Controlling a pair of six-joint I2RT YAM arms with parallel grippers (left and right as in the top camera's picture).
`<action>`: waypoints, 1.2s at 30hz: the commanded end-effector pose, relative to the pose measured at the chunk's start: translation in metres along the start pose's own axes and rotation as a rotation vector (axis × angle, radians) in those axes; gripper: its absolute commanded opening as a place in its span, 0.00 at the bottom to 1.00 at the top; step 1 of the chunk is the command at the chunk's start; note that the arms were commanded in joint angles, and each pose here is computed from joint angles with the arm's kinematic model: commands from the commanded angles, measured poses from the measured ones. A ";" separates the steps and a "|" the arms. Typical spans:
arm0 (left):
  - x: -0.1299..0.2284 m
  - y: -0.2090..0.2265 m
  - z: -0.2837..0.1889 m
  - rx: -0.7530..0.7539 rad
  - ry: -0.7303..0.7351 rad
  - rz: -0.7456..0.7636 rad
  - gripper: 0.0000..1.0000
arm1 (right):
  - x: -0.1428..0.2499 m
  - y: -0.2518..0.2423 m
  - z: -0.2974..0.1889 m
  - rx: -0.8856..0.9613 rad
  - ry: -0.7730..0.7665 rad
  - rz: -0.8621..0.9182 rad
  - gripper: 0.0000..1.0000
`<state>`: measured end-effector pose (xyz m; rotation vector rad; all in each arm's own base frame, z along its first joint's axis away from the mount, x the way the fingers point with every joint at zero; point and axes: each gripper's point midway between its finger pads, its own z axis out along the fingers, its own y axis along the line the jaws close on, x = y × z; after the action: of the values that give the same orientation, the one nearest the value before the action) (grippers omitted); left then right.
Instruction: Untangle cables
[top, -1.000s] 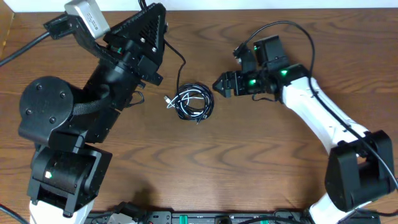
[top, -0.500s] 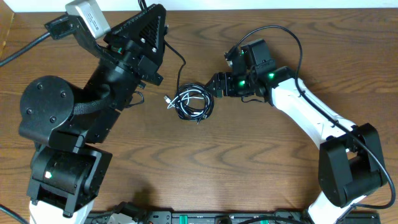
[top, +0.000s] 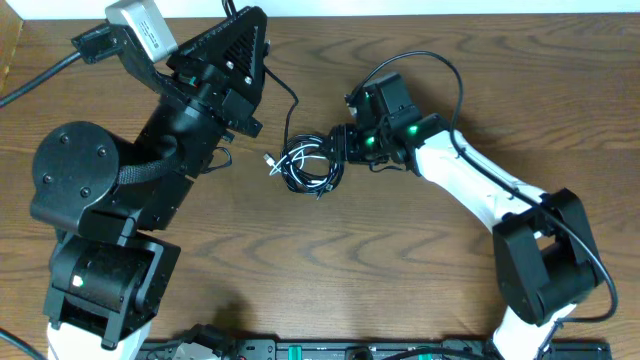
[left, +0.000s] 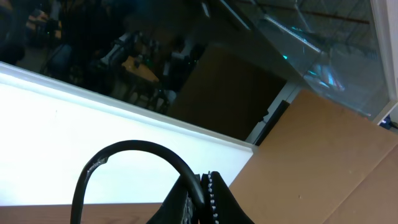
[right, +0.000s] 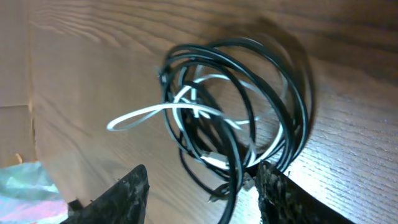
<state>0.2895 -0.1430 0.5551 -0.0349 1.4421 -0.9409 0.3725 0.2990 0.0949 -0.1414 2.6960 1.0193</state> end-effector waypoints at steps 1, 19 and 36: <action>-0.010 -0.004 -0.004 0.003 -0.027 -0.001 0.08 | 0.004 -0.008 0.012 0.025 0.019 0.024 0.49; -0.007 -0.001 0.000 -0.003 -0.018 -0.019 0.07 | 0.014 -0.016 0.029 0.045 0.053 0.016 0.04; 0.026 0.036 0.013 -0.136 0.094 -0.042 0.07 | -0.021 -0.019 -0.043 0.034 -0.048 -0.116 0.01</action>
<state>0.3092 -0.1473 0.5181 -0.0886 1.5874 -0.9189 0.3756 0.2672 0.0736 -0.1724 2.7610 0.9302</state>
